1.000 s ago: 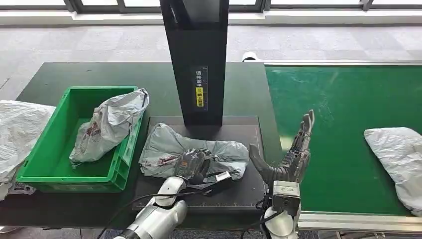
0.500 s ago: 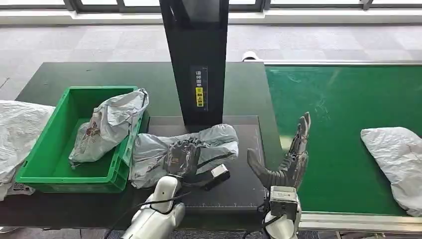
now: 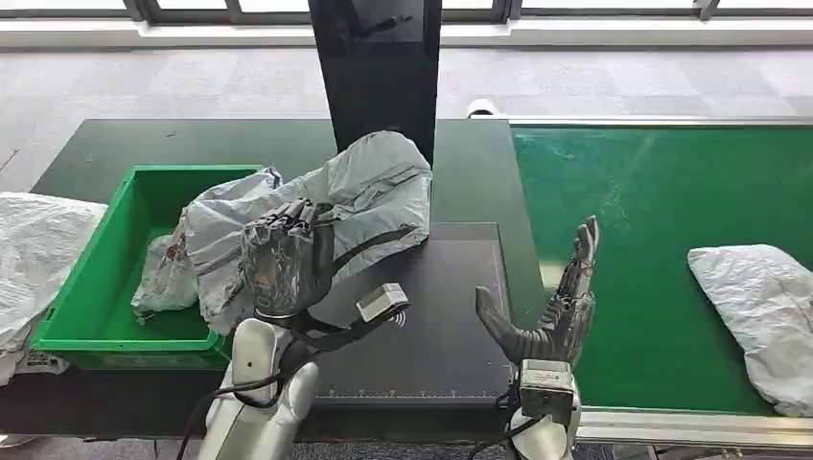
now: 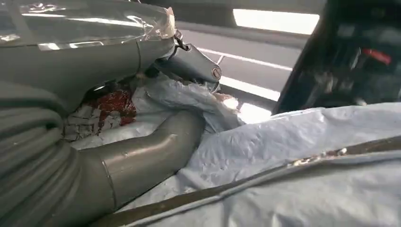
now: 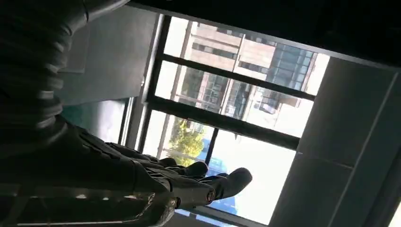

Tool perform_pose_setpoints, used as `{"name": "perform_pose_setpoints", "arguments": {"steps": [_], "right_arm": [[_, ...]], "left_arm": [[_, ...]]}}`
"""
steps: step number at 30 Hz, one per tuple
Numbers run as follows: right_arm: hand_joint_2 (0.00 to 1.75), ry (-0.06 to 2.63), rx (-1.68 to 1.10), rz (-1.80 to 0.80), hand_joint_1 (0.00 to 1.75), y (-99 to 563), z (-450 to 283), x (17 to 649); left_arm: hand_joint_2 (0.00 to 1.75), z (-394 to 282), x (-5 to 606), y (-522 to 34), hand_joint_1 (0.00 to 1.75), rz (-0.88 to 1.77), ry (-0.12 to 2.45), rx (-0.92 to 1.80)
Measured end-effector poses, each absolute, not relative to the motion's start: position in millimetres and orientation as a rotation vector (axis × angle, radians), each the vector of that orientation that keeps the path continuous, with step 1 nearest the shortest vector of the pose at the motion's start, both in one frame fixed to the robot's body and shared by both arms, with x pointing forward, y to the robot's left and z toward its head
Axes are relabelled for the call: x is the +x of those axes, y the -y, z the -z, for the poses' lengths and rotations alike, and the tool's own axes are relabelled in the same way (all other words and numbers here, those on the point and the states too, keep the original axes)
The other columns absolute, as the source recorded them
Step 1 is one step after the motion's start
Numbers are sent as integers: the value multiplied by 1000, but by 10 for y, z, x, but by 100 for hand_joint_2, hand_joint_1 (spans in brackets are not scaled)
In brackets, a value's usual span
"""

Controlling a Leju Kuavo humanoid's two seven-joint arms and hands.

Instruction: Moved the parcel from conveyor to table for the left to box.

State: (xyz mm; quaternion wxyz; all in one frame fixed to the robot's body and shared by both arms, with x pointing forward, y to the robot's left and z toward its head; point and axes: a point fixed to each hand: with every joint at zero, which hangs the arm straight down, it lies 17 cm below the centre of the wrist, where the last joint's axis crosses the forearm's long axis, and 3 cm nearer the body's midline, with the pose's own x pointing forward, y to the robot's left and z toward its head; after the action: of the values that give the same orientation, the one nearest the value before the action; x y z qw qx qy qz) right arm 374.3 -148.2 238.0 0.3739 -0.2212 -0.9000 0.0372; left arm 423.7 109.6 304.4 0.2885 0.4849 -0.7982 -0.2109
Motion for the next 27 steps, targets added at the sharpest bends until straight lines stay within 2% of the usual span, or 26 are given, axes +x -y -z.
{"name": "perform_pose_setpoints", "arguments": {"steps": [17,22,27], "right_arm": [[175,2302,-565,-85,0,1498,-2380,3748],[175,2302,-572,-82,0,1506,-2384,3746],[175,2301,-564,-111,0,1443,-2407,3732]], "left_arm": [[175,-3587,3932,-1258,175,481,2269,1405],[175,-3711,3842,-1547,175,440,2258,1503],[175,-3676,3928,-2057,175,374,2132,1612]]}}
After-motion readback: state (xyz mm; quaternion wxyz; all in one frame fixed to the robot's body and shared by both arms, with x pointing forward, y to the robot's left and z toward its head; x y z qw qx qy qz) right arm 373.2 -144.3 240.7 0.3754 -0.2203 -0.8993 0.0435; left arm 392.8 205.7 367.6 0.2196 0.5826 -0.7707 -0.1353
